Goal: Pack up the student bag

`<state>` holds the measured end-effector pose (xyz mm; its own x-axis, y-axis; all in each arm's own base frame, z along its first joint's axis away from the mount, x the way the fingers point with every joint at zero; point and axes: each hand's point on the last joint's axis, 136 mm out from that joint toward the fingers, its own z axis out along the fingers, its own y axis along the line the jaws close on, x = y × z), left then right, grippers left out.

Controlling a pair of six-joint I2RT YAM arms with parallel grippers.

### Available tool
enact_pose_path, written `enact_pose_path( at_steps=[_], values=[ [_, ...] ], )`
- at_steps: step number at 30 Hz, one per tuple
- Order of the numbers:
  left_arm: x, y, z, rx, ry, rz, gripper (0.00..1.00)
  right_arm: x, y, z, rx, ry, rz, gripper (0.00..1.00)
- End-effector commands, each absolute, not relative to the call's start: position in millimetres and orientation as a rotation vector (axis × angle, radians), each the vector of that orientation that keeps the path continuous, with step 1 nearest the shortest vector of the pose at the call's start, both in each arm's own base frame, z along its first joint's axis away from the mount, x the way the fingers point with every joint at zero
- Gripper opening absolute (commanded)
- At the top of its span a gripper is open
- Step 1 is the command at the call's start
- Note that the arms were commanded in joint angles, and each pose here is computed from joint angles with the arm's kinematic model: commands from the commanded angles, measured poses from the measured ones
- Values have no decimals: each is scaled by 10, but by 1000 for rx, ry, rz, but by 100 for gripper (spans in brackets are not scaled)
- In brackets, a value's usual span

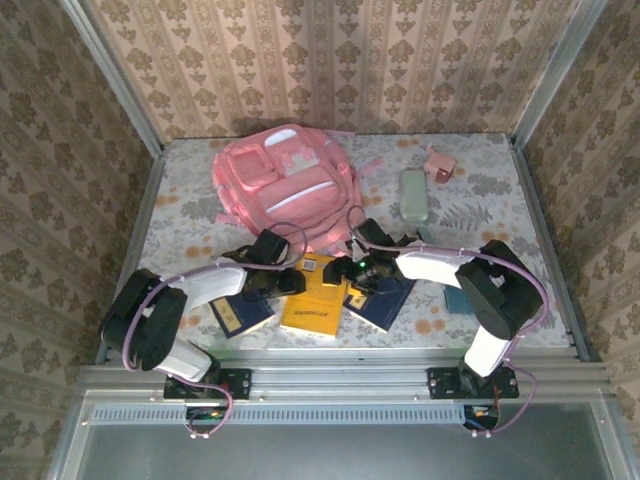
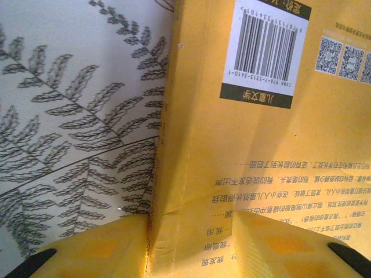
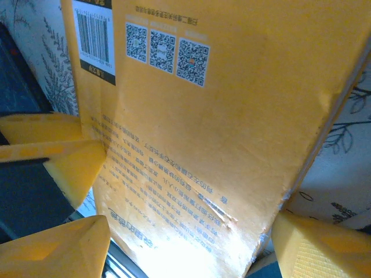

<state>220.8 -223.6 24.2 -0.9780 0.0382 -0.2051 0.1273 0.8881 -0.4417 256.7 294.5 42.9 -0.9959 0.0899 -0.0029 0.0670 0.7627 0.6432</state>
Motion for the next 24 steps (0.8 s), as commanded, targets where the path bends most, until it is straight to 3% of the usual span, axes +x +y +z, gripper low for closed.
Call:
enact_pose_path(
  at_steps=[1, 9, 14, 24],
  values=[
    [1981, -2833, 440, 335, 2813, -1012, 42, 2594, 3146, 693, 99, 2874, 1215, 73],
    [2003, -2737, 409, 319, 2824, -925, 41, 2594, 3121, 1043, 84, 2805, 1239, 58],
    [2018, -2711, 419, 318, 2826, -900, 41, 2582, 3071, 942, 88, 2825, 1192, 52],
    [2041, -2673, 445, 295, 2818, -904, 41, 2464, 3247, 854, 20, 2805, 1339, 71]
  ],
)
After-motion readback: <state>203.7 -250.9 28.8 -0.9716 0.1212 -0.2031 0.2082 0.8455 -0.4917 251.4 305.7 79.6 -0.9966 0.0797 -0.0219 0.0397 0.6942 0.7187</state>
